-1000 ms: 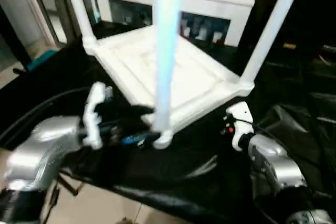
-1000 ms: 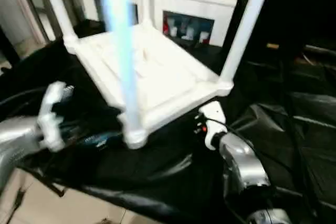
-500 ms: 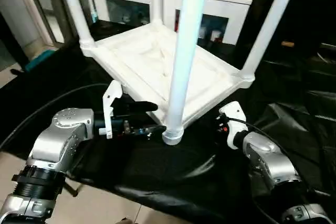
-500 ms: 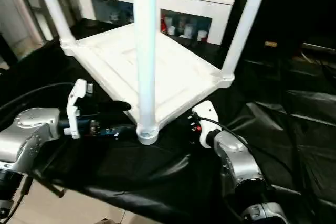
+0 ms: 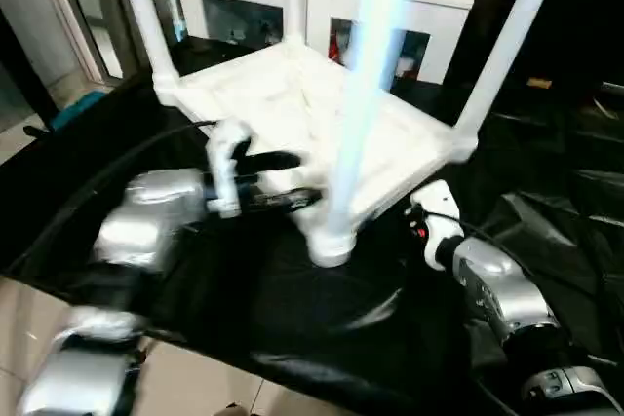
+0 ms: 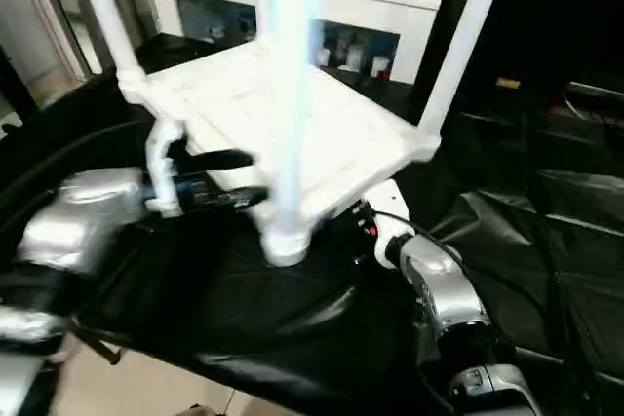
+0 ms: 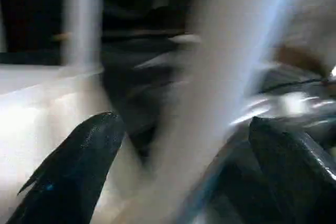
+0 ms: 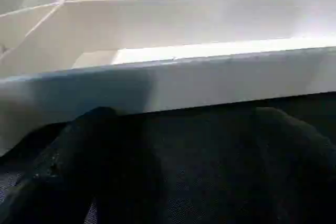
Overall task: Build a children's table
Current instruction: Rotate table base
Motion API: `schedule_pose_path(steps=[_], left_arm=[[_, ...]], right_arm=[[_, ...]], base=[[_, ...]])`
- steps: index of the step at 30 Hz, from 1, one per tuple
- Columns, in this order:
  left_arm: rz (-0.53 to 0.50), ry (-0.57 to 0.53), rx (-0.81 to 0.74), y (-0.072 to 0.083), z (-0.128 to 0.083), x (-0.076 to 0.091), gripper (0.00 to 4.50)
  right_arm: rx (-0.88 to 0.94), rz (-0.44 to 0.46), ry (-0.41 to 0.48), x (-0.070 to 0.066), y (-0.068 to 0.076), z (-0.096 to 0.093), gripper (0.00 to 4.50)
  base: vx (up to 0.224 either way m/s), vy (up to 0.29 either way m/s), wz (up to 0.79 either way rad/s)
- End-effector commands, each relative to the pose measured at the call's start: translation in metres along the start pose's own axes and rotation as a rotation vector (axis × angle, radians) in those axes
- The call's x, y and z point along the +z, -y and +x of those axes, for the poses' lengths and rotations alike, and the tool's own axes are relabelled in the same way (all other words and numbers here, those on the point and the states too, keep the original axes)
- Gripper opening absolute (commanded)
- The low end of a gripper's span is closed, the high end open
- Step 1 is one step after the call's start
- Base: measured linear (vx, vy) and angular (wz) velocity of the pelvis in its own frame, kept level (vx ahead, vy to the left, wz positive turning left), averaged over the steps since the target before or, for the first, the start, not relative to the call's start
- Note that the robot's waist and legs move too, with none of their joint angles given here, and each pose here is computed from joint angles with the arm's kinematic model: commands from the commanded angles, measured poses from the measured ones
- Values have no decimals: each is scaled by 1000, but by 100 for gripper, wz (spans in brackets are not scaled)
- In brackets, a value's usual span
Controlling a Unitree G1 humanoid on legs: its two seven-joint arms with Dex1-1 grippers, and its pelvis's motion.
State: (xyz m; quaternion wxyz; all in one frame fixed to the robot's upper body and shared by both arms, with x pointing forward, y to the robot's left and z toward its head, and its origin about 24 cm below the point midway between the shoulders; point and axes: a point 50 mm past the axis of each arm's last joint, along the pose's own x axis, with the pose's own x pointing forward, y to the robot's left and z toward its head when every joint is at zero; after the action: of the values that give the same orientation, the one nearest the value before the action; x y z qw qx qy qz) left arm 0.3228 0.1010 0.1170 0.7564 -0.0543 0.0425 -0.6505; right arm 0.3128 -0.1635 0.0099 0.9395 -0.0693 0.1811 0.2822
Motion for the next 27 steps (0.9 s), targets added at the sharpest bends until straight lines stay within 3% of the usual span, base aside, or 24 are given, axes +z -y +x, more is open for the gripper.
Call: schedule_pose_path(steps=[1,7,18,27], left_arm=[[26,-17,-122,10,20,4,450],[31,-20,-223,23,50,-5,450],[46,20,-336,51,97,-5,450],[96,5,-281,50,109,-9,450]], right_arm=[[8,-22,36,12,-2,6,443],[10,-23,43,14,-3,9,443],[43,-33,58,18,-12,16,443],[12,-43,60,18,-7,15,443]], base=[[0,0,0],[0,0,0],[0,0,0],[0,0,0]])
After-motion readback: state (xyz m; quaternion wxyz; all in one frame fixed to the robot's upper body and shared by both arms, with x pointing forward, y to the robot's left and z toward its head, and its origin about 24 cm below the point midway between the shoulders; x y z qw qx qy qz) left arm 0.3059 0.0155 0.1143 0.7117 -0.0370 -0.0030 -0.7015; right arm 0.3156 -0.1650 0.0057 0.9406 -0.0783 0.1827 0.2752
